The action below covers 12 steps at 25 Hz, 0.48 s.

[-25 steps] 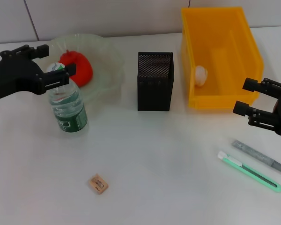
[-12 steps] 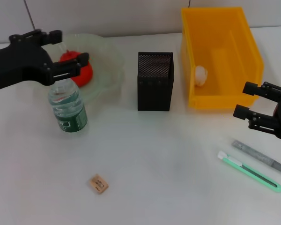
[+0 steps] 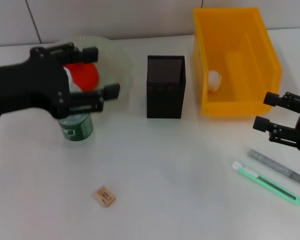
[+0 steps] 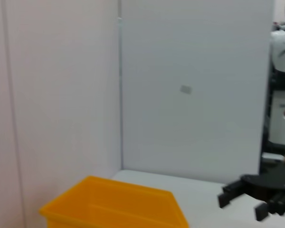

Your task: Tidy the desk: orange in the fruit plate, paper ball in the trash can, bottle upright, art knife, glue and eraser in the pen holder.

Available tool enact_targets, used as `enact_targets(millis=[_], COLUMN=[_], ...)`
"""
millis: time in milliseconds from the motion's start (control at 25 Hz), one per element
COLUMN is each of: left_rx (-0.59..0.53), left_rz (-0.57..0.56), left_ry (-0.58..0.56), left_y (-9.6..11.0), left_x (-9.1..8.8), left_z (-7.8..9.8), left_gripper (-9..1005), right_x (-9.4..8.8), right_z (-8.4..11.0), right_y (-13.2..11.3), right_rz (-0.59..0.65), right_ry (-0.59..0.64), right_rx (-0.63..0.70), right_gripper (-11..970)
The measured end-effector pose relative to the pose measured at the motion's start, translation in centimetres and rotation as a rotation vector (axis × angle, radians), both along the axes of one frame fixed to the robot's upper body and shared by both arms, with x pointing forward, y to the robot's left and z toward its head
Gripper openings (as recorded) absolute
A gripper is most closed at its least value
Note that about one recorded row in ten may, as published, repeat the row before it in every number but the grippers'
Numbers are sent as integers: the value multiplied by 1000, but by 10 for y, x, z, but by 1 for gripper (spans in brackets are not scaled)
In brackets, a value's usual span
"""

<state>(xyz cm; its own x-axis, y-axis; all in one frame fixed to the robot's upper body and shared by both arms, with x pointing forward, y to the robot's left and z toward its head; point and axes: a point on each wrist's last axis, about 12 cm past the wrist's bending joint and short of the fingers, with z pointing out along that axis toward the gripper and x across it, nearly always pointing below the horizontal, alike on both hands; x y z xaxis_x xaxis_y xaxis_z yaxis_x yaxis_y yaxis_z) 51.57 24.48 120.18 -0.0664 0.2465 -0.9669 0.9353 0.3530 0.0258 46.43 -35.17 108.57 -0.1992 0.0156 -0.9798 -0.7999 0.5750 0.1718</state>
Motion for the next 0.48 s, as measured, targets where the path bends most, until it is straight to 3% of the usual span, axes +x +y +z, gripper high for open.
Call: enact_targets(millis=[320,480], left_rx=[139,179], left_rz=[-42,-106], left_ry=[34,10], left_y=[0,-9], left_x=[-8,-12], left_z=[-20,-37], left_gripper=[807,807], right_x=[1,11], right_z=[1,5], right_y=[-7,-6], right_rz=[3,12], right_ry=[59,112], right_rx=[-72,-120], right_gripper=[681,678])
